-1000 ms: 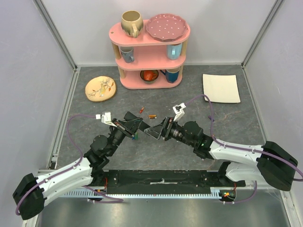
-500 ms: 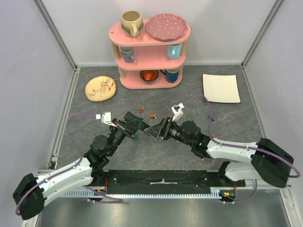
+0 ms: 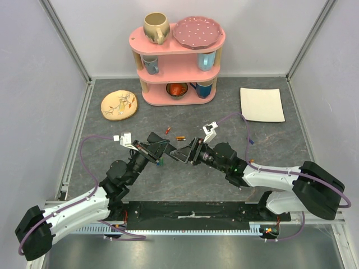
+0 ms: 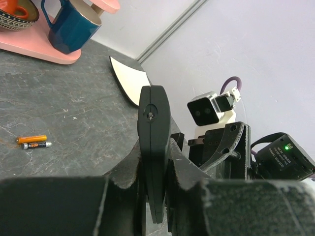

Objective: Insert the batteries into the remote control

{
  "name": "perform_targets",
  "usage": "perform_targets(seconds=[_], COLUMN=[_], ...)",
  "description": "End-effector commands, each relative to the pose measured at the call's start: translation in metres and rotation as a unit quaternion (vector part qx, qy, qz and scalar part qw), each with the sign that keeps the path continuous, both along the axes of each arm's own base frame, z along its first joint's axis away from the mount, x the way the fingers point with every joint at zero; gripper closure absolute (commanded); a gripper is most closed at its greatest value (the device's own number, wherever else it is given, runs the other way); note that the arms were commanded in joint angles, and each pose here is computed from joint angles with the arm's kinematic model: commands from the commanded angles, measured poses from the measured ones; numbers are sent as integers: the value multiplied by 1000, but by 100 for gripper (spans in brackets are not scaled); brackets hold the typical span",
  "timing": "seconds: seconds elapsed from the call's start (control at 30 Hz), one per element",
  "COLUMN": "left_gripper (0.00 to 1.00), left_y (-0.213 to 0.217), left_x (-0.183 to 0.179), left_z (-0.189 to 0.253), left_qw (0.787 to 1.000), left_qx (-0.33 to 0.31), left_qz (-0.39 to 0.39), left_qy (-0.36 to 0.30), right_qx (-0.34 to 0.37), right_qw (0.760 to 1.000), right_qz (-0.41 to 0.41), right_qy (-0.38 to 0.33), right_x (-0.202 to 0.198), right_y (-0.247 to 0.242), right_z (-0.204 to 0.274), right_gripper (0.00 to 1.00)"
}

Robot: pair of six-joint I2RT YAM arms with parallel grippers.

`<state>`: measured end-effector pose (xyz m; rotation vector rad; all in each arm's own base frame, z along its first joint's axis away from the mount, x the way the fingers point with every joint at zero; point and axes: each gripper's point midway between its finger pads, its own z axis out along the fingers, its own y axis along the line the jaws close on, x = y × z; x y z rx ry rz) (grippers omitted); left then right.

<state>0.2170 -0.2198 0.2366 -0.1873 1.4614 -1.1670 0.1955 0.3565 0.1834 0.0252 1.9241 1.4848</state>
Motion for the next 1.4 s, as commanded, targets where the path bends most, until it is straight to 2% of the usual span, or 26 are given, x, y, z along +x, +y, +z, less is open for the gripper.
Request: perform_targets(seconds=[0.0,0.23,0.63,1.37], left_gripper=[98,98,98,98], left_y=[4,4,4,5], left_x=[-1,-1,-1,-1], left_z=[18,16,18,21], left_qw=[999,999,999,999], left_qx=[-12,-11,-15,-19], left_qz=[6,6,6,8], left_qy=[-34,-33,-33,-35], right_qx=[41,48,45,40], right_qw=[999,999,999,999], right_qz=[0,-2,-1,1], right_qy=[-20,-21,-16,-13], right_x=[5,7,6,5], right_y=[6,6,4,2], right_z=[27,30,24,18], right_gripper=[23,24,41,49])
